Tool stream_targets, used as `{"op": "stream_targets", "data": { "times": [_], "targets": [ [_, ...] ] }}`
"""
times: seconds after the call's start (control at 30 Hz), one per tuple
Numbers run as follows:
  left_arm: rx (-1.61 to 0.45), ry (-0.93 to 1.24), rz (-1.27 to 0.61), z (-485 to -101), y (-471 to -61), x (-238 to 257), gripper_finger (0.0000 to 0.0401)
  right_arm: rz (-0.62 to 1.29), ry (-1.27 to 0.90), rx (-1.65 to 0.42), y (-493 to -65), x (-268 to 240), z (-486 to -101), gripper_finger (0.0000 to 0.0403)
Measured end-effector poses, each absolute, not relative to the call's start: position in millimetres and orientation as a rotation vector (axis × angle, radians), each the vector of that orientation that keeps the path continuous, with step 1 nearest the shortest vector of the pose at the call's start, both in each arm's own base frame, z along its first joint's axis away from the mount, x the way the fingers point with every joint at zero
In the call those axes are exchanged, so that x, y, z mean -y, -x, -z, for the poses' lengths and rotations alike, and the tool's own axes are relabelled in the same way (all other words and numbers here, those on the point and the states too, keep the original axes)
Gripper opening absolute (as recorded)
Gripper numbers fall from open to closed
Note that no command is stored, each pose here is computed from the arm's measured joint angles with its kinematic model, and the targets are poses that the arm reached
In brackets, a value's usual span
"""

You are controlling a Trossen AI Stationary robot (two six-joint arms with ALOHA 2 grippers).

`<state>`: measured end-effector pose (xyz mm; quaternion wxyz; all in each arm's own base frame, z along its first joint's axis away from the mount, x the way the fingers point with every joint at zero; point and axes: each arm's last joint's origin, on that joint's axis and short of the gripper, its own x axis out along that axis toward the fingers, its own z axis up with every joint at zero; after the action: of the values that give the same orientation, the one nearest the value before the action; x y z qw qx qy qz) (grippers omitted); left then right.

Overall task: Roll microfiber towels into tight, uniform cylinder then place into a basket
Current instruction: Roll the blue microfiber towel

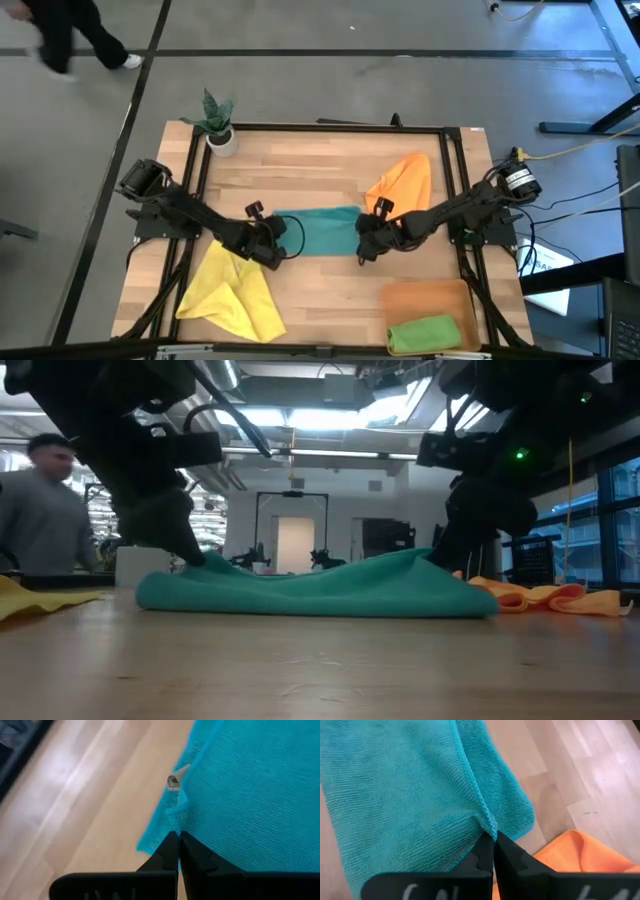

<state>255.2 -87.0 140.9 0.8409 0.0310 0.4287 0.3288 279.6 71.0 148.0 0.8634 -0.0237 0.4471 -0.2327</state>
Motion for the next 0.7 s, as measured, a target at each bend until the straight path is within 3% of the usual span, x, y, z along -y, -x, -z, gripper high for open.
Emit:
{"op": "stream_targets", "data": {
  "times": [0.5,0.7],
  "targets": [
    [-0.875,-0.102,-0.742,-142,-258,80,0.0000,0.573,0.061,-0.923,-283,-57,-146,0.0003],
    [-0.877,-0.097,-0.738,-142,-258,80,0.0000,0.514,0.016,-0.956,-283,-59,-145,0.0027]
  ]
}}
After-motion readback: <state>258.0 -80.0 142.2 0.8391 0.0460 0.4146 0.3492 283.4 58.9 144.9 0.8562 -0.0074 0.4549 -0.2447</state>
